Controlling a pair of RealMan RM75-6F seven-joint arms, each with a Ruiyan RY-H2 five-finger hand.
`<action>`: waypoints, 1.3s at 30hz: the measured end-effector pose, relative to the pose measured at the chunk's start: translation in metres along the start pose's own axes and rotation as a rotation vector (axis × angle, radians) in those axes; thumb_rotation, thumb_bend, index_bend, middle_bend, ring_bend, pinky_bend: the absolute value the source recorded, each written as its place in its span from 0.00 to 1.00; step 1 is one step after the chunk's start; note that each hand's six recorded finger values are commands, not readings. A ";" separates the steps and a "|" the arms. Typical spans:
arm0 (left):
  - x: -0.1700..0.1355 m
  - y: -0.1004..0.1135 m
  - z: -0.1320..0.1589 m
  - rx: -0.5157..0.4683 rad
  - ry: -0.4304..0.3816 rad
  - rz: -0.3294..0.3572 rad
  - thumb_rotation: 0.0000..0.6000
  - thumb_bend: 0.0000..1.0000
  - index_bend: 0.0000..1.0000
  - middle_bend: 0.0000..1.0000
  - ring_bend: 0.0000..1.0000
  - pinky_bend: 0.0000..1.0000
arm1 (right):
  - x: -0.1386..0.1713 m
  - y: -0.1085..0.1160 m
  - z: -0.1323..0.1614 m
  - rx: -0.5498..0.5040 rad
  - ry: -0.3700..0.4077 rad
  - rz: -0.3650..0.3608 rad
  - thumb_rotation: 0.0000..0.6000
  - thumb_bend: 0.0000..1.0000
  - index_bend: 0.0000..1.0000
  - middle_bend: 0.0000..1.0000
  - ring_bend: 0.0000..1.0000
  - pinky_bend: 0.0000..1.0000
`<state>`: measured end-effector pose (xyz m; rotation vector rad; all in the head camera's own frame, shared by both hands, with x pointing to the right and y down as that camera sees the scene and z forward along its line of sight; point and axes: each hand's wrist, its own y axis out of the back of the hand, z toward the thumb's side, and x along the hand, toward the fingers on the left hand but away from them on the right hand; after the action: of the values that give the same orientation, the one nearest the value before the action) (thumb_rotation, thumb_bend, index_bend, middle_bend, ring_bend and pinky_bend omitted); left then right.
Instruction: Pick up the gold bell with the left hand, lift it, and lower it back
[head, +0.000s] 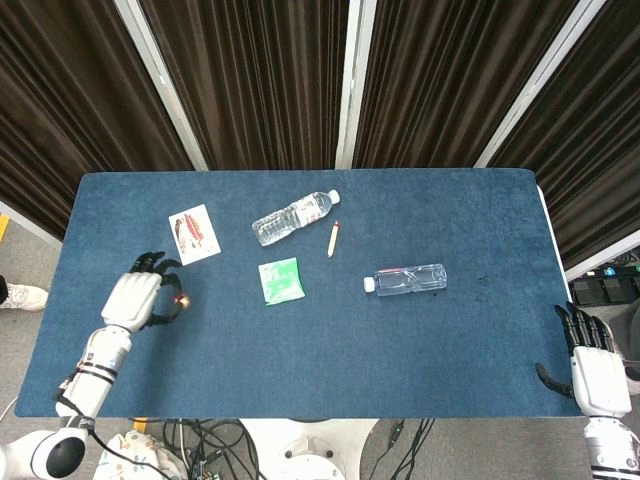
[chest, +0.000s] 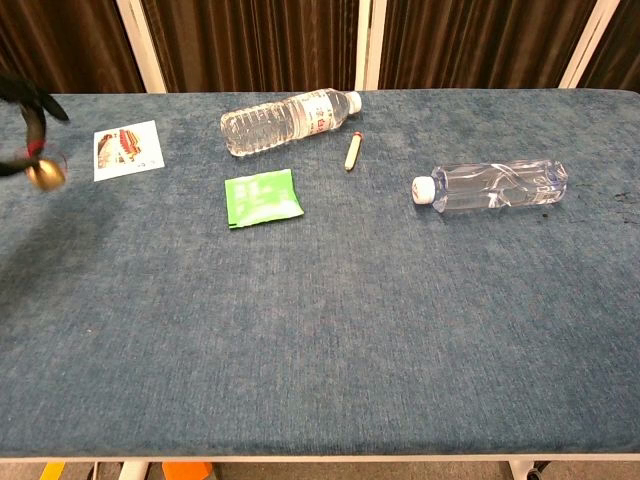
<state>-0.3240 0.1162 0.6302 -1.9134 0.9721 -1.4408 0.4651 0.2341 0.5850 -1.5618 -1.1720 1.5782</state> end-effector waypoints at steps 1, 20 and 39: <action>0.000 0.004 -0.002 -0.013 0.007 0.017 1.00 0.39 0.72 0.18 0.04 0.02 | 0.000 0.000 0.001 -0.002 0.003 -0.001 1.00 0.17 0.00 0.00 0.00 0.00; -0.003 -0.038 0.011 -0.242 -0.068 -0.183 1.00 0.39 0.72 0.18 0.04 0.02 | 0.001 0.002 0.002 0.001 0.006 -0.003 1.00 0.17 0.00 0.00 0.00 0.00; 0.018 -0.081 0.003 -0.013 -0.030 -0.104 1.00 0.39 0.72 0.18 0.04 0.02 | 0.001 0.002 -0.001 -0.005 0.000 -0.003 1.00 0.17 0.00 0.00 0.00 0.00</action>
<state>-0.2999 0.1493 0.7024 -2.0157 0.8821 -1.4625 0.4664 0.2347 0.5823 -1.5624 -1.1783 1.5741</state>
